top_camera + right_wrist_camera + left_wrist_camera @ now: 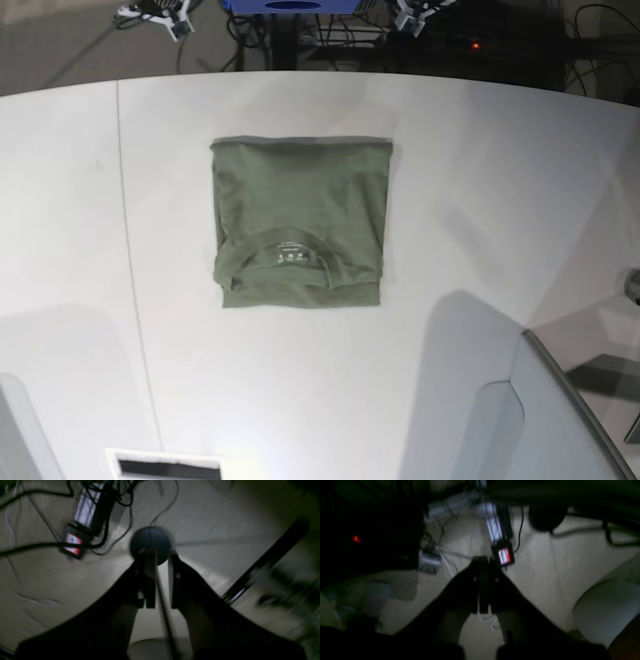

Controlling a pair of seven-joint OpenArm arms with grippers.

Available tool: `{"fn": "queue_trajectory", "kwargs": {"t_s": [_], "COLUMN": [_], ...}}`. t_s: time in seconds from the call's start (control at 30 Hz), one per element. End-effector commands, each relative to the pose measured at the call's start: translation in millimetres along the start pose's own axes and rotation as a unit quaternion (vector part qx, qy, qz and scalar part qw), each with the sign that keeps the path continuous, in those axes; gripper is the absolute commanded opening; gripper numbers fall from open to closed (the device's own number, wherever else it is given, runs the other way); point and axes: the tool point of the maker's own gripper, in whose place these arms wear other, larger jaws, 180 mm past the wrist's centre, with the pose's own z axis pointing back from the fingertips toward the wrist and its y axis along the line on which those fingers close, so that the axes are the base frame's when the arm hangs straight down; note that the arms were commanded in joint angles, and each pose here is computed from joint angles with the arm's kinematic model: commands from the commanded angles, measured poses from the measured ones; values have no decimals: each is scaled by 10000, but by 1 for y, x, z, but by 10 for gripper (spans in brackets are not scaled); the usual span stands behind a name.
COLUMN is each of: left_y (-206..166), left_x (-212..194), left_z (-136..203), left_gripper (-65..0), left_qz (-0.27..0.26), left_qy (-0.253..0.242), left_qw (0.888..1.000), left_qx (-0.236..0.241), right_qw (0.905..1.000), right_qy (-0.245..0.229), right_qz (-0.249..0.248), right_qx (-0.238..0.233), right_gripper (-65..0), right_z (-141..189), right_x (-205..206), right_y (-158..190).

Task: Layout the t-shirt on the table in an organized manner, then fold the t-shirt properly

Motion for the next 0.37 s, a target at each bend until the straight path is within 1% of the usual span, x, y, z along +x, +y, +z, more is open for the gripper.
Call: {"fn": "queue_trajectory", "kwargs": {"t_s": [0.0, 0.07, 0.13, 0.33], "left_y": [7, 10, 15, 18], "left_x": [16, 15, 11, 8], "left_z": [-1, -1, 1, 3], "left_gripper": [-650, -650, -650, -650], "left_qz": [-21, -100, -122, -131], "left_qy": [-217, -198, -141, -124], "left_qw": [9997, 9997, 9996, 9996], "left_qx": [53, 119, 189, 209], "right_qw": [9996, 9973, 9950, 9944], "right_qy": [49, 96, 125, 147], "right_qz": [-231, -632, -885, -929], "right_qx": [-181, -348, -453, -475], "right_gripper": [-575, -575, -575, -575], "right_z": [1, 1, 1, 2], "right_x": [-6, -8, -10, -12], "right_y": [-11, -19, -24, -25]}}
